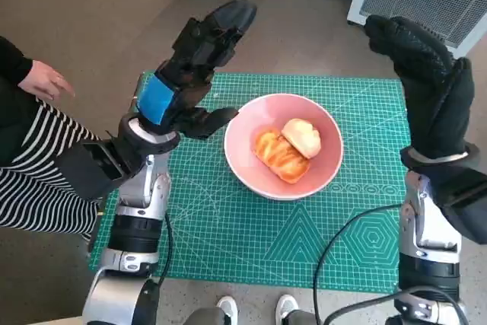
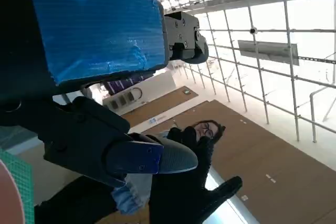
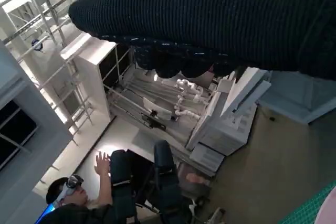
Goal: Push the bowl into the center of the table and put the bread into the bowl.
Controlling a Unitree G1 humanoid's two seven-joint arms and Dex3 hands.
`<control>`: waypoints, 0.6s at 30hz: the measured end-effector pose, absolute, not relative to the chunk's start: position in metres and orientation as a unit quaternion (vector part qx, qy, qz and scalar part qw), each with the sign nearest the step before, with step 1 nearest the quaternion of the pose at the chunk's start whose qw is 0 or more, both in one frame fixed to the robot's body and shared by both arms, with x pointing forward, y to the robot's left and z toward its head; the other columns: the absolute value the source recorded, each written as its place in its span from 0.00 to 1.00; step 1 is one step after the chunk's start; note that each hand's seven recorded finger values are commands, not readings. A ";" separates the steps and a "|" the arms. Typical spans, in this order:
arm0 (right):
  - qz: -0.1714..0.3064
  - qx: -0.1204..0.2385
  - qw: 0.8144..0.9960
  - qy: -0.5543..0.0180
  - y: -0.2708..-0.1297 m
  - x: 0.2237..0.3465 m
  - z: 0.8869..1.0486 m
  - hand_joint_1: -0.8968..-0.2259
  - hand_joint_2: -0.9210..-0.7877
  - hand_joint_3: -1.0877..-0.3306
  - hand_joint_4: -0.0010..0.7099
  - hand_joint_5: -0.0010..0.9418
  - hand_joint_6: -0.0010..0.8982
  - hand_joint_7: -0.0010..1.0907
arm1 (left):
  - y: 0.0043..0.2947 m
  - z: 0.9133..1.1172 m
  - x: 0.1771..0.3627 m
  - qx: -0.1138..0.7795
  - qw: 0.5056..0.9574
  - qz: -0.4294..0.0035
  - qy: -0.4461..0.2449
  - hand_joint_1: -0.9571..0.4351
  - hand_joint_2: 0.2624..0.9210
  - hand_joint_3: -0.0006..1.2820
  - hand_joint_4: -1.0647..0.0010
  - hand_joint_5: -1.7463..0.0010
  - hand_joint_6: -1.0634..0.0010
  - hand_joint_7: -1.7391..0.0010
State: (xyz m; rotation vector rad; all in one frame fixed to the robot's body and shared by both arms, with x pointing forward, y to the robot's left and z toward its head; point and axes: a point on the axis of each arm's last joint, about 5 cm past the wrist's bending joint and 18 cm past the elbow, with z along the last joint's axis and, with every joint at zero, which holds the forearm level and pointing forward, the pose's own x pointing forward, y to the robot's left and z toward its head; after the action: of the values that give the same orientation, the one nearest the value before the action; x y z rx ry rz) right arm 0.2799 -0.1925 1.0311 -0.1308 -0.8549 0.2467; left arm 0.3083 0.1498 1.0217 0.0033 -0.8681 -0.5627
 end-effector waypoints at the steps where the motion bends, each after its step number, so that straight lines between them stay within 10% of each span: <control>1: 0.119 -0.063 0.900 -0.414 -0.192 0.280 1.031 0.25 0.00 0.55 0.23 0.01 0.06 0.43 | 0.150 1.022 0.308 0.001 0.869 -0.269 -0.415 0.20 0.99 0.30 0.94 0.99 1.00 0.72; 18: 0.121 -0.062 0.901 -0.412 -0.192 0.280 1.032 0.26 0.00 0.55 0.23 0.00 0.06 0.43 | 0.150 1.022 0.308 0.001 0.869 -0.269 -0.415 0.20 0.96 0.31 0.94 0.98 1.00 0.72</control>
State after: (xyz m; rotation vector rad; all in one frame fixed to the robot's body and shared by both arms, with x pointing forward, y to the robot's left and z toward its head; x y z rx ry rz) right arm 0.2797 -0.1917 1.0319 -0.1292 -0.8532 0.2512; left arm 0.3083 0.1499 1.0218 0.0016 -0.8683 -0.5622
